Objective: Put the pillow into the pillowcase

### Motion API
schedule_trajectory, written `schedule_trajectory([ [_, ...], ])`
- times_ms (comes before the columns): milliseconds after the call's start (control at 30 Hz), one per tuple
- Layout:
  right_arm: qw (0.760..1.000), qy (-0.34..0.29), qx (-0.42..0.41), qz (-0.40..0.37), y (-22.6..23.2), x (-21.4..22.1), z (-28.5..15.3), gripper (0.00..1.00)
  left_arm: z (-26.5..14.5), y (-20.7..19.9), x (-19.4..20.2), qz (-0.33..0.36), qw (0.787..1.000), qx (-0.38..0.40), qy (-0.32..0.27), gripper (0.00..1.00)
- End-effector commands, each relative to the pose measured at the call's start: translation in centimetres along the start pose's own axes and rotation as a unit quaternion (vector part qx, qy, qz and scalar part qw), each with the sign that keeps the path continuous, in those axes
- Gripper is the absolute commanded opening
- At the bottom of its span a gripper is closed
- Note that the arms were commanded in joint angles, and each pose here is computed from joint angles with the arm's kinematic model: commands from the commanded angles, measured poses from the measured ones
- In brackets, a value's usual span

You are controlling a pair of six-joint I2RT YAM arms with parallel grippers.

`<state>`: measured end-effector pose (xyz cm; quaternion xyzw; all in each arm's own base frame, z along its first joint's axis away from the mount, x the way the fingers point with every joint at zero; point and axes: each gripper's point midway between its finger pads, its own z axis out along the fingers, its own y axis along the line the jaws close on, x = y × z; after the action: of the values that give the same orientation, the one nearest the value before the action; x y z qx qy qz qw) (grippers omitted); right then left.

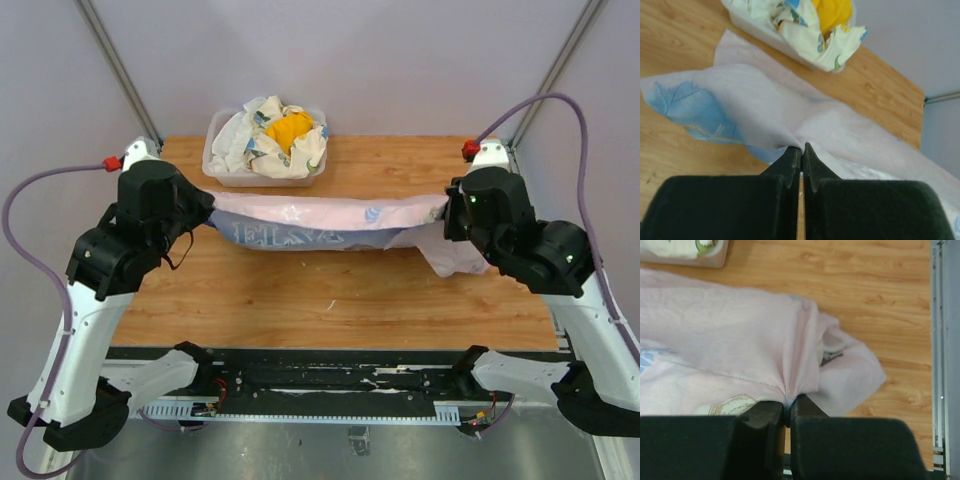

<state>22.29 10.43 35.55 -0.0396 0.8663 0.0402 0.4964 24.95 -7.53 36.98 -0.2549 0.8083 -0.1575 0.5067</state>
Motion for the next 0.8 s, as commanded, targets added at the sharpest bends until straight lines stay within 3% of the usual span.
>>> schedule_trajectory([
  [0,0.995,-0.085,0.042,-0.017,-3.0,-5.7,-3.6,0.01,-2.2,-1.9,-6.6,0.003,0.994,0.014,-0.107,0.00],
  [267,0.991,-0.132,-0.002,0.018,-2.6,-9.5,-7.0,0.01,-6.5,-4.6,-12.9,-0.019,0.981,0.059,-0.185,0.00],
  [567,0.982,-0.188,0.007,-0.006,0.0,-15.2,-3.2,0.01,-4.0,-8.4,-14.2,-0.015,0.976,0.090,-0.195,0.00],
  [767,0.986,-0.165,-0.031,0.007,1.0,-13.1,-2.7,0.01,-5.2,-6.8,-13.4,-0.024,0.977,0.088,-0.193,0.00],
])
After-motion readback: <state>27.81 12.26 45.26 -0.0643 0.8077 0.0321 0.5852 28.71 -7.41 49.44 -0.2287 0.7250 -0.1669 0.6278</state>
